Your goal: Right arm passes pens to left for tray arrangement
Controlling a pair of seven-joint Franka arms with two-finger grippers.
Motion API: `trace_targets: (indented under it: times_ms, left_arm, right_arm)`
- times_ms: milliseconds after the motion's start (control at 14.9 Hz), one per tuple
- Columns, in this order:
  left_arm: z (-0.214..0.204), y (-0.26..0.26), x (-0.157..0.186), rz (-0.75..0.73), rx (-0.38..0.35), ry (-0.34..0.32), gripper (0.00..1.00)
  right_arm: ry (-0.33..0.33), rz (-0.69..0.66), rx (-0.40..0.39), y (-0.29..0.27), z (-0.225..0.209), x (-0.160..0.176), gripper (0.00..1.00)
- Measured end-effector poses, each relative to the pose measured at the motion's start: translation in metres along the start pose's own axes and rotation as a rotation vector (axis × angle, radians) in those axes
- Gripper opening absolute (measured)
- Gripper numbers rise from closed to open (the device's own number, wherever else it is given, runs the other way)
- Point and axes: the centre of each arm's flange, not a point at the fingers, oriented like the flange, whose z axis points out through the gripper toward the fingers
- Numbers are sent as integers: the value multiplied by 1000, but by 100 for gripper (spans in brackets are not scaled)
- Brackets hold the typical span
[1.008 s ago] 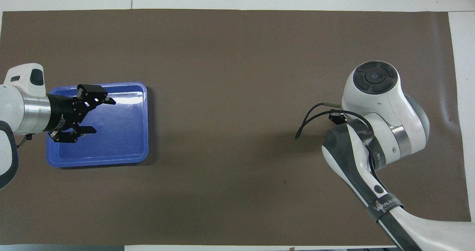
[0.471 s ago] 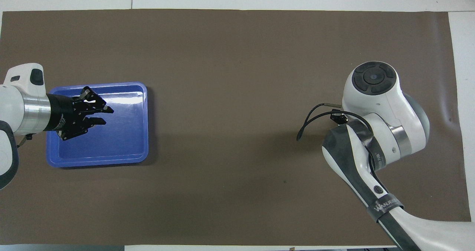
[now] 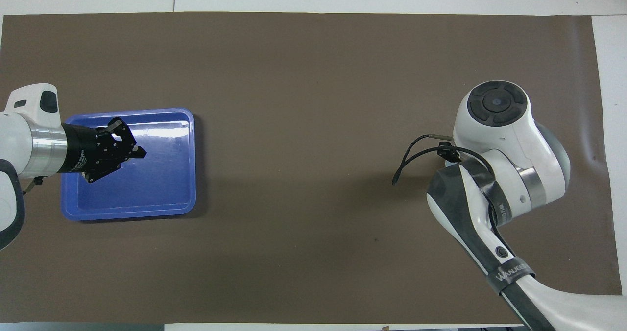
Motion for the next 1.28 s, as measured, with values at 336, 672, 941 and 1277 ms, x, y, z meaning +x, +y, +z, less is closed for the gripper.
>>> trace_targets:
  times_ms: [336,672,941,1277]
  left_arm:
    - [0,0,0,0,0,0,50]
    - [0,0,0,0,0,0,48]
    - [1,1,-1,2,1,-1,70]
    - [-4,11,-9,8,-10,6,100]
  right_arm:
    - [52,28,29,15,-31,2,18]
    - [23,99,175,52,-78,-4,18]
    - [-42,170,394,76,-141,-19,18]
    - [-189,206,731,67,-189,-38,18]
